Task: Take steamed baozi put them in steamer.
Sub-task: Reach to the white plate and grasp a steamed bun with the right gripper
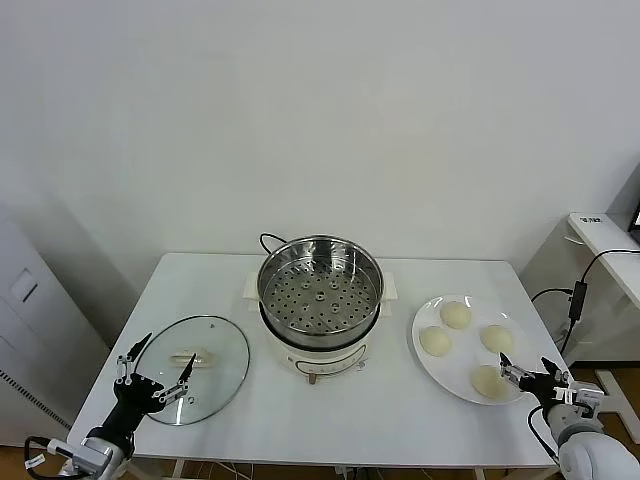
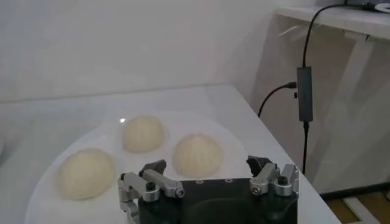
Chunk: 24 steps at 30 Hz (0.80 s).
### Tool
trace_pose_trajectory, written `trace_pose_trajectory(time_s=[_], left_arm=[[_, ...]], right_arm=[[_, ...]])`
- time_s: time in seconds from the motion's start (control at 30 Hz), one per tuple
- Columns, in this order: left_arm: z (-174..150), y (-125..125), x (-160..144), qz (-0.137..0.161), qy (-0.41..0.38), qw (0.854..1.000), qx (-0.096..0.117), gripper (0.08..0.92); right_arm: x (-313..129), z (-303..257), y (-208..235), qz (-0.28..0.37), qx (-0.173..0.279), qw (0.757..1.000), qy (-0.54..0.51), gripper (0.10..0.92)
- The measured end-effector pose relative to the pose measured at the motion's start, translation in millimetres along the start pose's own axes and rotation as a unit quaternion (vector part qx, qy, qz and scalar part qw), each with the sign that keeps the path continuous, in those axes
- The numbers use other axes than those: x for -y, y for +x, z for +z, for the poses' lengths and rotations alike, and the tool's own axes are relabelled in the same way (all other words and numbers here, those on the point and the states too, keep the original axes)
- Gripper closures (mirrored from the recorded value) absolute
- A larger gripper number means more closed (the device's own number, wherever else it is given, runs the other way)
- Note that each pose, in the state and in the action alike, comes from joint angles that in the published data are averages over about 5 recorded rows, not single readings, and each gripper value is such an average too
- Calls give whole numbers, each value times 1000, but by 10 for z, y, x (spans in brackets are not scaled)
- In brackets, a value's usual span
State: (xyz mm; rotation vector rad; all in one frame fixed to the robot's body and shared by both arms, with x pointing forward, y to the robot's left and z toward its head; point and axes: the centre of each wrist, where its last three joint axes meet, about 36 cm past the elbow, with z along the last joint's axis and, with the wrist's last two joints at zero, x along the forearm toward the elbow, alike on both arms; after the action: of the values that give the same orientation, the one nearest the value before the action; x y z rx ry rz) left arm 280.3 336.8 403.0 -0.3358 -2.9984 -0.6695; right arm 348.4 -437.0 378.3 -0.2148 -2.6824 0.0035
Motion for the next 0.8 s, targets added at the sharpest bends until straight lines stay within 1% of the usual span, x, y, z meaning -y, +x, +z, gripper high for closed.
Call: trace_pose_trajectory(time_s=[0.07, 0.2, 0.3, 0.37, 0.47, 0.57, 0.67, 0.8], left_arm=[[-3, 3, 1, -1, 0, 1000, 1, 177], [-19, 27, 19, -5, 2, 1000, 3, 177], [-26, 48, 44, -6, 3, 1000, 4, 177], [-23, 54, 60, -7, 3, 1000, 5, 177], [-11, 51, 80, -8, 5, 1000, 7, 177], [8, 43, 86, -9, 5, 1000, 8, 177], [25, 33, 67, -13, 4, 1000, 8, 177], [40, 12, 33, -18, 3, 1000, 9, 177]], right_arm=[[38, -24, -6, -7, 3, 1000, 10, 200], [238, -184, -59, -45, 18, 997, 65, 200], [432, -394, -158, -84, 34, 987, 132, 200], [563, -576, -247, -111, 43, 976, 184, 200], [716, -905, -409, -153, 48, 951, 265, 200], [779, -1288, -592, -196, 42, 918, 343, 200], [746, -1678, -787, -235, 26, 880, 411, 200], [588, -2138, -1053, -283, -11, 825, 488, 200]])
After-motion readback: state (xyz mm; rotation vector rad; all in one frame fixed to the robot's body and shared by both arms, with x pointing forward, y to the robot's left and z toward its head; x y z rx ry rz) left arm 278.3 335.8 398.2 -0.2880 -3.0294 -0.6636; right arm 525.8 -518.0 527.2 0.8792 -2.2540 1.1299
